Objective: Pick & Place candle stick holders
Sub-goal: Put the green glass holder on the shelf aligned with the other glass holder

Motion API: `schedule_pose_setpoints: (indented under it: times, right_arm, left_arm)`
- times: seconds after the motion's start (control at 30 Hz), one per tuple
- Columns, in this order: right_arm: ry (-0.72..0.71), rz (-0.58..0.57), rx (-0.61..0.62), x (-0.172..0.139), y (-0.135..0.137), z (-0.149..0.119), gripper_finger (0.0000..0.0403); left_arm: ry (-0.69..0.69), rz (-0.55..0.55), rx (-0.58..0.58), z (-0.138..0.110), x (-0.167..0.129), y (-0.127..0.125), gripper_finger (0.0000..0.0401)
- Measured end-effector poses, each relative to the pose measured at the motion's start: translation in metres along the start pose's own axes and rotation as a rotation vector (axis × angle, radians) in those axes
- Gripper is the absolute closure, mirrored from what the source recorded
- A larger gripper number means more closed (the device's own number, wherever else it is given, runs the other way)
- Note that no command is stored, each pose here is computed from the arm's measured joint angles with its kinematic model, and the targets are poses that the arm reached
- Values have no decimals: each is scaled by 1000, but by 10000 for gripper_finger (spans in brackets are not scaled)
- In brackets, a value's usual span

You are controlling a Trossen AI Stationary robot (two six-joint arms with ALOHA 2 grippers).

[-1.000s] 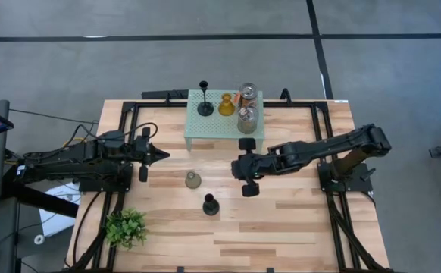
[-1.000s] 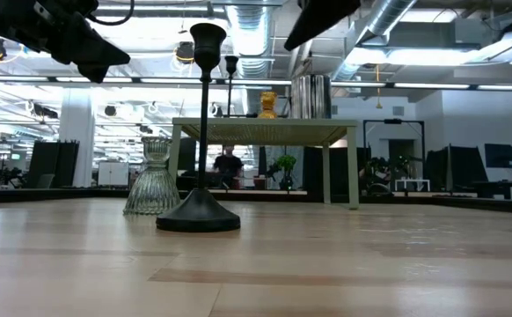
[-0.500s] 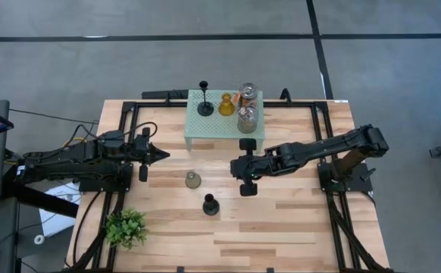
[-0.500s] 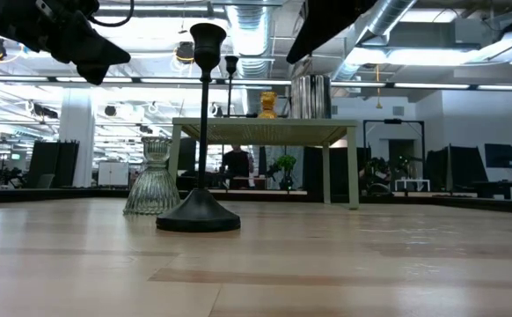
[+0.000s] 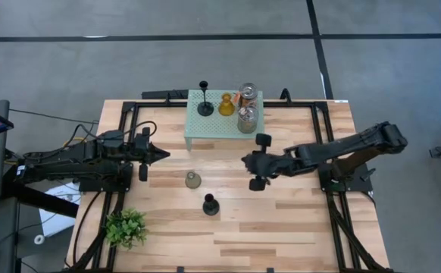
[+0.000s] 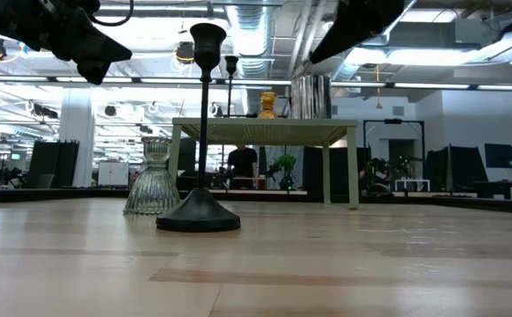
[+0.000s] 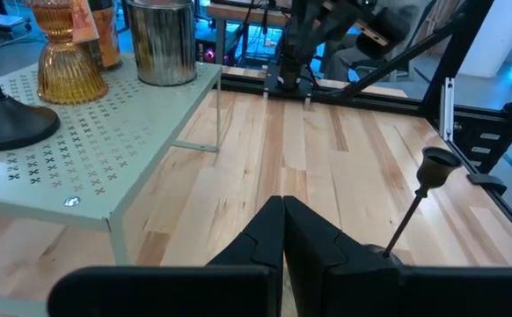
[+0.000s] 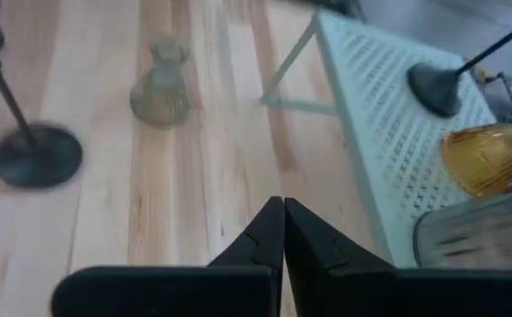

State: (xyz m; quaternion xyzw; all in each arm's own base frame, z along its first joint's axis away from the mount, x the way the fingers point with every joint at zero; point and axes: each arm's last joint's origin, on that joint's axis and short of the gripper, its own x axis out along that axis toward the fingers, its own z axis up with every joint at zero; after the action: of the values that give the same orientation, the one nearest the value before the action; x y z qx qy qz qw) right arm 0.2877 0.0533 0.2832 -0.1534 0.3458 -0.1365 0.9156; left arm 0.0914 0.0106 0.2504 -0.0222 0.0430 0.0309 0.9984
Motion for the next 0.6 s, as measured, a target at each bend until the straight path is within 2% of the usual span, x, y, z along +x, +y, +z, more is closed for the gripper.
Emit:
schedule_pose_setpoints:
  times: [0.33, 0.5, 0.6]
  right_arm:
    - [-393, 122, 135, -20, -24, -33, 403]
    - [-377, 110, 156, -18, -30, -55, 403]
    - [-373, 101, 167, -15, -30, -65, 403]
  left_arm:
    - [-22, 0, 3, 2, 0, 0, 393]
    - [-28, -1, 2, 3, 0, 0, 393]
    - [-22, -2, -78, 3, 1, 0, 393]
